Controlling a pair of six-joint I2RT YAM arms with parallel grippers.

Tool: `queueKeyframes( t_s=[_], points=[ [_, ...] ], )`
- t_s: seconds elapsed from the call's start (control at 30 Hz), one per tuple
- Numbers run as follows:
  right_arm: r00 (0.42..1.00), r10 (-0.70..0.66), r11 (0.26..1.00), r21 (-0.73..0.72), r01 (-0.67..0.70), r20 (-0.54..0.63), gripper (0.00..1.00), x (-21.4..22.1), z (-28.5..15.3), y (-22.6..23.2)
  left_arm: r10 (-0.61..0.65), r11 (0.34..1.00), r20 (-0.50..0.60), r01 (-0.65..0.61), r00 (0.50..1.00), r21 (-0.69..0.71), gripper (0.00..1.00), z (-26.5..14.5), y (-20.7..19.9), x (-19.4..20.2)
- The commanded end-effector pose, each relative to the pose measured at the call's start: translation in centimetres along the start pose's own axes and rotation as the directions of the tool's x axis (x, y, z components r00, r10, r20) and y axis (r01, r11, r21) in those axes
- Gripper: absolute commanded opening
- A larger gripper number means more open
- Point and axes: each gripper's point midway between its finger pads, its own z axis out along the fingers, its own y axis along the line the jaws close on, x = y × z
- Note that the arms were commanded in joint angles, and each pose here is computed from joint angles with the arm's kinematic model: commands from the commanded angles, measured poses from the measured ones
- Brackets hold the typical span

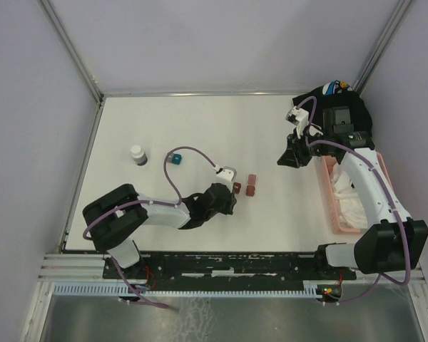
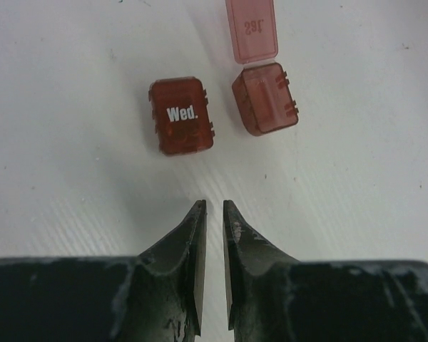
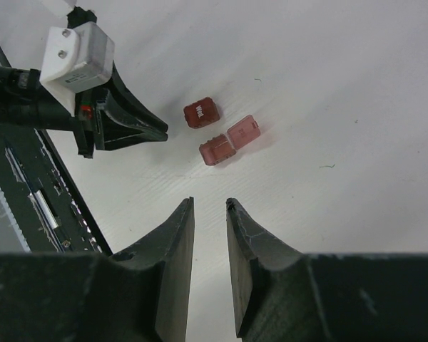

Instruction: Sort the pills into containers

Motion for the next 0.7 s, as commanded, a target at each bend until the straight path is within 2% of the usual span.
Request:
queueKeyframes(
  t_s=[0.0,0.27,0.47,0.57,0.67],
  points=[
    [0.997,-0.050,0.999,-0.006,0.050,0.060,0.33,-1.4,-0.9,0.8,-0.004,0.999,0.050,0.006,0.999,-0.043,0.21,1.9,-0.7,-2.4],
    [0.996,-0.037,0.999,0.014,0.036,0.079,0.33,-1.5,-1.5,0.4,0.026,0.982,0.038,-0.018,0.999,-0.188,0.22,5.4,3.0,-3.6],
    [0.994,-0.029,0.998,0.054,0.023,0.106,0.33,-1.6,-2.4,-0.5,0.019,0.980,0.085,-0.002,0.996,-0.200,0.22,5.6,5.3,-6.6],
    [0.995,-0.026,0.994,0.109,0.015,0.094,0.37,-1.3,-2.7,-1.8,0.022,0.988,0.128,-0.002,0.991,-0.152,0.25,5.0,4.8,-8.8],
    [0.997,0.000,0.968,0.252,-0.020,0.076,0.41,-0.6,-3.9,-4.9,0.013,0.999,0.189,-0.007,0.982,-0.033,0.29,2.8,2.7,-10.7]
  ],
)
